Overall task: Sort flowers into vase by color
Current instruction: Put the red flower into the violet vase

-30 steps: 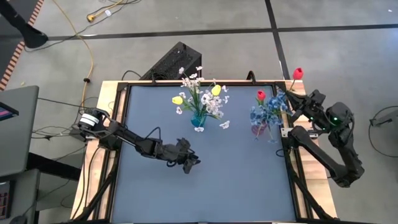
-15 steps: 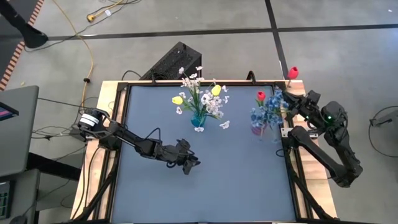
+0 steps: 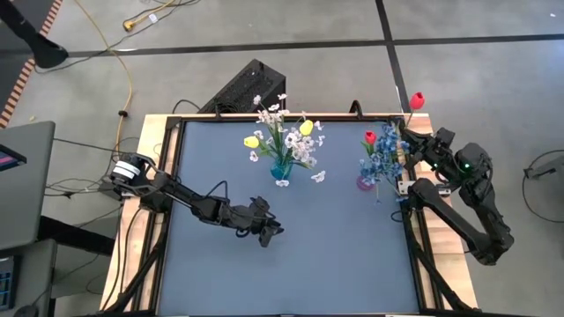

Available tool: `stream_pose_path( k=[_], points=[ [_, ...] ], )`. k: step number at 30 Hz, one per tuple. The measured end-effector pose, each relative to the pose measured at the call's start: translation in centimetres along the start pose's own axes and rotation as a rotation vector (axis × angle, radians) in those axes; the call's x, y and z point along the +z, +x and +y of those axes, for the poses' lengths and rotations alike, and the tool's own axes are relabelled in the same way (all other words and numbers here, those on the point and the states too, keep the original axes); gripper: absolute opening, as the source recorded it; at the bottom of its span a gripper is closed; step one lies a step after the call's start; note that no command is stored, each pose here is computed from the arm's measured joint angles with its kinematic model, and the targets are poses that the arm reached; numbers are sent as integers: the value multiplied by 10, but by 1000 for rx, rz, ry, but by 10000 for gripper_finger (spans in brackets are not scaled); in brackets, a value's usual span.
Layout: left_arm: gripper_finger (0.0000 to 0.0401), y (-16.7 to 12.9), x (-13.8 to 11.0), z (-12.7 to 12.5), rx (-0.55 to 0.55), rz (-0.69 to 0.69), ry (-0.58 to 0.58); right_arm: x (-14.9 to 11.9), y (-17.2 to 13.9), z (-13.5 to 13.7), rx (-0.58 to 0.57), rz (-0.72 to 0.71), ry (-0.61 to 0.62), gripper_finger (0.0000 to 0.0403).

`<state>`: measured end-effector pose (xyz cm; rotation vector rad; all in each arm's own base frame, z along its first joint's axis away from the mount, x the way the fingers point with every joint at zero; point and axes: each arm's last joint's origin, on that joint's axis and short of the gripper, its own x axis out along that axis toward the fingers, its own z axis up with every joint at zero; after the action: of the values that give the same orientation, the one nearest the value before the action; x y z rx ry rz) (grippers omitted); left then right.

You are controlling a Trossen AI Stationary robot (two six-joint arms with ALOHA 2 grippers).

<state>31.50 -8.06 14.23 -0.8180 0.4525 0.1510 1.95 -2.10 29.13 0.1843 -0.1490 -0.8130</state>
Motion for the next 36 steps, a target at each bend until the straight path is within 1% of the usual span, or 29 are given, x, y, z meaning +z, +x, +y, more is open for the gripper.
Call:
stream_pose_path(
  k=[7, 13, 36],
  points=[
    [139, 0, 0, 1, 6, 4, 2, -2, 0, 0, -4, 18, 10, 24],
    [139, 0, -1, 1, 8, 6, 2, -8, 0, -2, -19, 81, 17, 24],
    [139, 0, -1, 1, 9, 7, -1, -9, 0, -2, -9, 99, 7, 24]
  ],
)
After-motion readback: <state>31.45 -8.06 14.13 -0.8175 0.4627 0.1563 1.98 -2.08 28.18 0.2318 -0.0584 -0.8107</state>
